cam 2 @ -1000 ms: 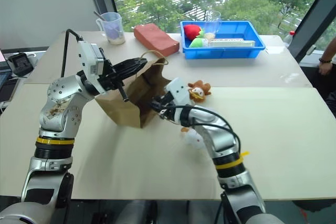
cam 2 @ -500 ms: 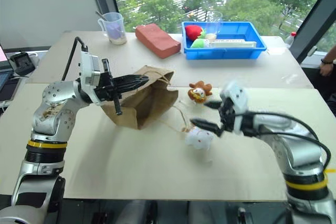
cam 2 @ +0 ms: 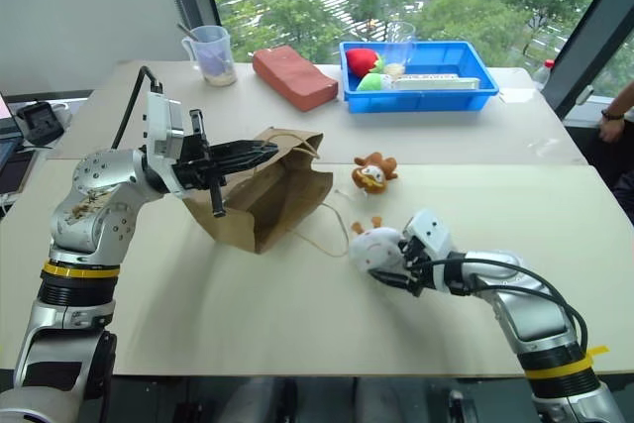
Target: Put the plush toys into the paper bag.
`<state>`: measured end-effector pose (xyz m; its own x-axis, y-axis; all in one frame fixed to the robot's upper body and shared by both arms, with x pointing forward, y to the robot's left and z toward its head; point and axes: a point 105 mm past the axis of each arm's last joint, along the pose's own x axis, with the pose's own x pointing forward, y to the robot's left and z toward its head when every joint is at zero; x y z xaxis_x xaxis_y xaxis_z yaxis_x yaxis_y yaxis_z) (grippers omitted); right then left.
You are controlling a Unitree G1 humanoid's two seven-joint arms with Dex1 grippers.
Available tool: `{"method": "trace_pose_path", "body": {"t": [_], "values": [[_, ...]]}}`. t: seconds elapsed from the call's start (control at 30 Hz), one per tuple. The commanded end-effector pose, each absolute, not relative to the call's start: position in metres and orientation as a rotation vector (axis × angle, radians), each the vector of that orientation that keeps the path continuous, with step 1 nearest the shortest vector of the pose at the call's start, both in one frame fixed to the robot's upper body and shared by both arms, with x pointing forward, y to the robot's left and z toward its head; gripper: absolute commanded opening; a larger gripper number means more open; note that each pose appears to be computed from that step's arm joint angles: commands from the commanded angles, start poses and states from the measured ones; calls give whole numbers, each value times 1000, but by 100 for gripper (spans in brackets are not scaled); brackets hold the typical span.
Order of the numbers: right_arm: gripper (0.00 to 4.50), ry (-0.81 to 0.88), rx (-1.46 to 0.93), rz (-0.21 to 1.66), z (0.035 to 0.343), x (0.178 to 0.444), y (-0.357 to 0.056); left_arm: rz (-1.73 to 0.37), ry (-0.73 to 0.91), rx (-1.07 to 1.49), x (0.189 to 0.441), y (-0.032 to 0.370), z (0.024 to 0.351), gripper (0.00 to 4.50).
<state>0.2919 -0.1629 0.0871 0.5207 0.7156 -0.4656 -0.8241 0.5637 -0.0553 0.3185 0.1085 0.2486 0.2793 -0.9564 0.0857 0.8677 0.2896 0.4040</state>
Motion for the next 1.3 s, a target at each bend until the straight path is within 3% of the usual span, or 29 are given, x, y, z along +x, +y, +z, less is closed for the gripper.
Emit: {"method": "trace_pose_path", "body": {"t": [0.03, 0.27, 0.43, 0.6, 1.0, 1.3], "values": [[230, 361, -290, 965, 101, 290, -160, -1231, -376, 327, 314, 112, 259, 0], [2, 306, -281, 986, 128, 287, -163, -1228, -377, 327, 315, 111, 258, 0], [2, 262, -345, 1000, 154, 286, -160, -1240, -376, 325, 314, 109, 255, 0], [2, 159, -293, 1026, 190, 303, -122, -1252, -382, 321, 313, 106, 254, 0], [2, 151, -170, 1049, 178, 329, -41, -1273, -416, 328, 315, 96, 260, 0], [2, 202, -186, 983, 162, 346, -7, -1289, -428, 314, 314, 90, 259, 0]]}}
